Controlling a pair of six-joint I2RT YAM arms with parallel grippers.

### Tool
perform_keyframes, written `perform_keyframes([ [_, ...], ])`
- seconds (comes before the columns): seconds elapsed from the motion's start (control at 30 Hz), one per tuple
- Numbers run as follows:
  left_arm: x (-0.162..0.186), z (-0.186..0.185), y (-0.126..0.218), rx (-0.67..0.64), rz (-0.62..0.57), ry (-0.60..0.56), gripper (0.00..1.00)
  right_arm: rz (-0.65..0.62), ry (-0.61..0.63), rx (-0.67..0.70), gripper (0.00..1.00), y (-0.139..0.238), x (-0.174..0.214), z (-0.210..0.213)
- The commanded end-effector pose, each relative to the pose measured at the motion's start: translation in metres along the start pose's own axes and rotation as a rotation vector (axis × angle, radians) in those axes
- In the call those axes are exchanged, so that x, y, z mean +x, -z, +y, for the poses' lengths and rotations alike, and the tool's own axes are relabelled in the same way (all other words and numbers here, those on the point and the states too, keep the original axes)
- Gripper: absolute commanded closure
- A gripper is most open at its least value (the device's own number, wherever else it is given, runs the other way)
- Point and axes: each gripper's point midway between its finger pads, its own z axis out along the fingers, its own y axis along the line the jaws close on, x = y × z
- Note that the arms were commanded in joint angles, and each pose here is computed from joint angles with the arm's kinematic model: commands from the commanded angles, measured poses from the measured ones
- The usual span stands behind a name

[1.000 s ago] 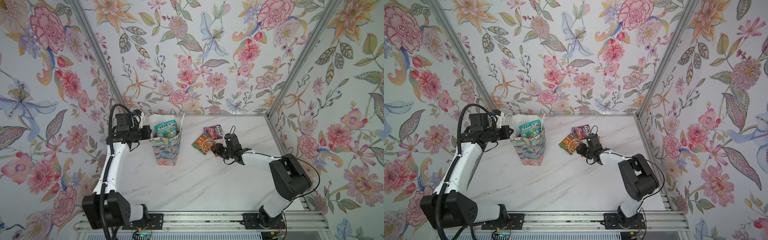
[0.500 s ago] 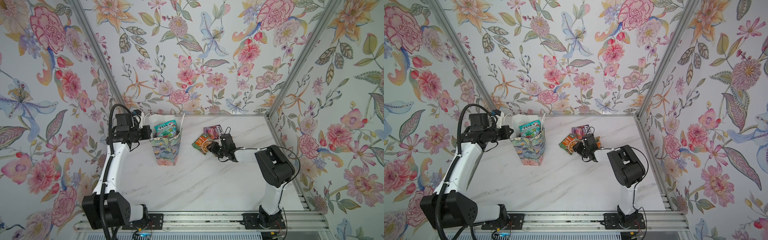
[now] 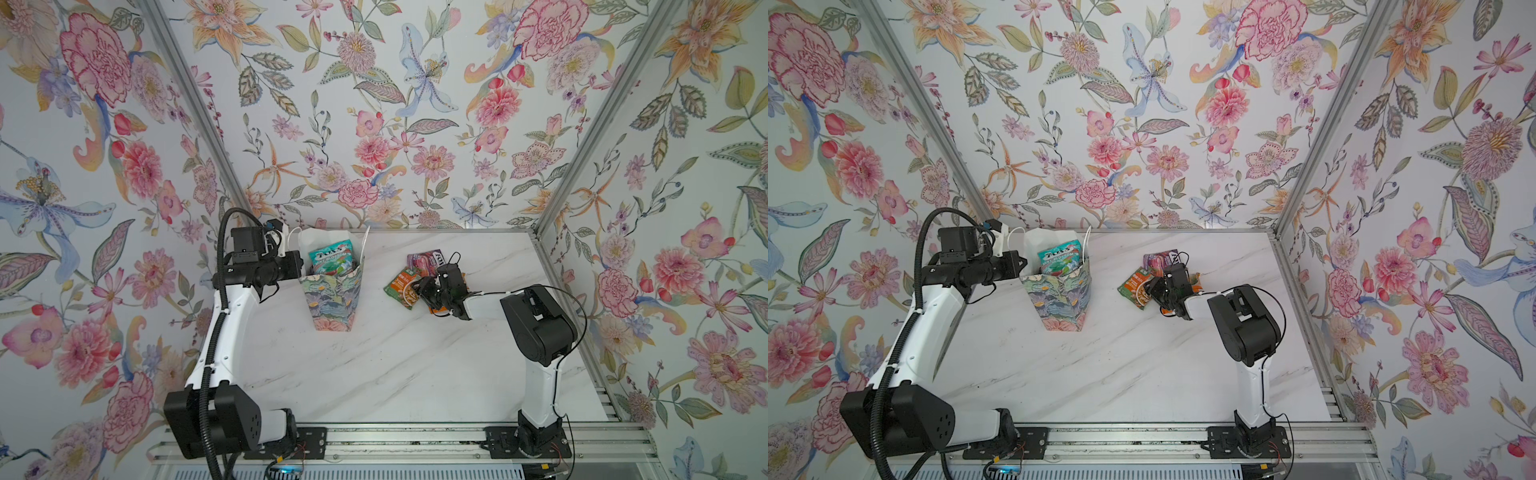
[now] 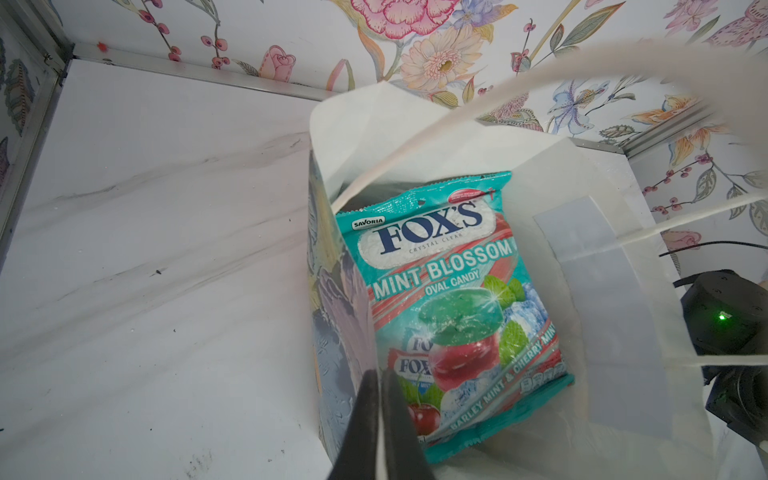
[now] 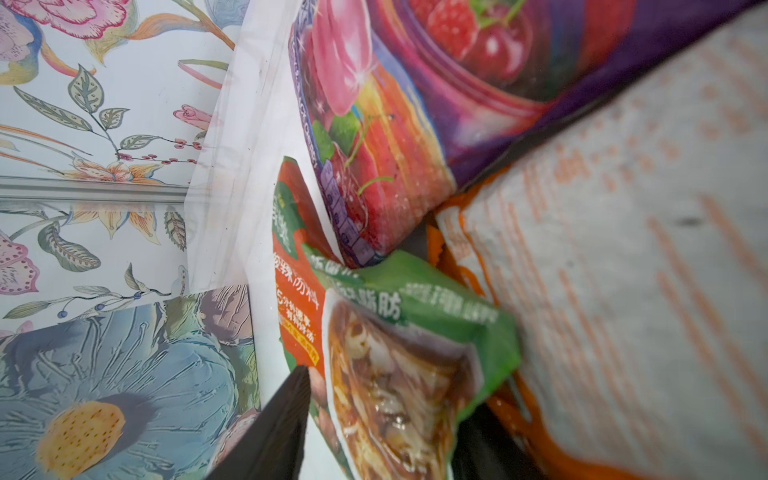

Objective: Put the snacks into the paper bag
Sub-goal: 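Close the right gripper on the green-orange soup packet's edge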

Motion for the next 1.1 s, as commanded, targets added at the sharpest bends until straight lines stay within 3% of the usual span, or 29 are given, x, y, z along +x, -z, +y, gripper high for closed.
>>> perform_keyframes([
  [0.0, 0.008, -0.002, 0.000, 0.008, 0.026, -0.002, 0.97, -0.027, -0.035, 0.041, 0.49, -0.008, -0.006, -0.016],
  [0.07, 0.008, -0.003, -0.001, 0.009, 0.026, -0.002, 0.97, -0.031, -0.037, 0.034, 0.55, -0.010, -0.007, -0.015],
  [0.23, 0.007, -0.003, -0.001, 0.009, 0.025, -0.002, 0.97, -0.044, -0.033, 0.006, 0.87, -0.007, -0.010, -0.009],
  [0.37, 0.008, -0.002, -0.002, 0.011, 0.026, 0.000, 0.97, -0.052, 0.003, -0.026, 0.99, 0.002, -0.015, 0.008],
  [0.77, 0.008, -0.003, -0.001, 0.013, 0.025, -0.002, 0.97, -0.076, 0.226, -0.088, 1.00, 0.063, -0.014, 0.083],
  [1.07, 0.007, -0.004, -0.001, 0.014, 0.020, -0.004, 0.97, -0.178, 0.443, -0.126, 1.00, 0.134, -0.021, 0.160],
])
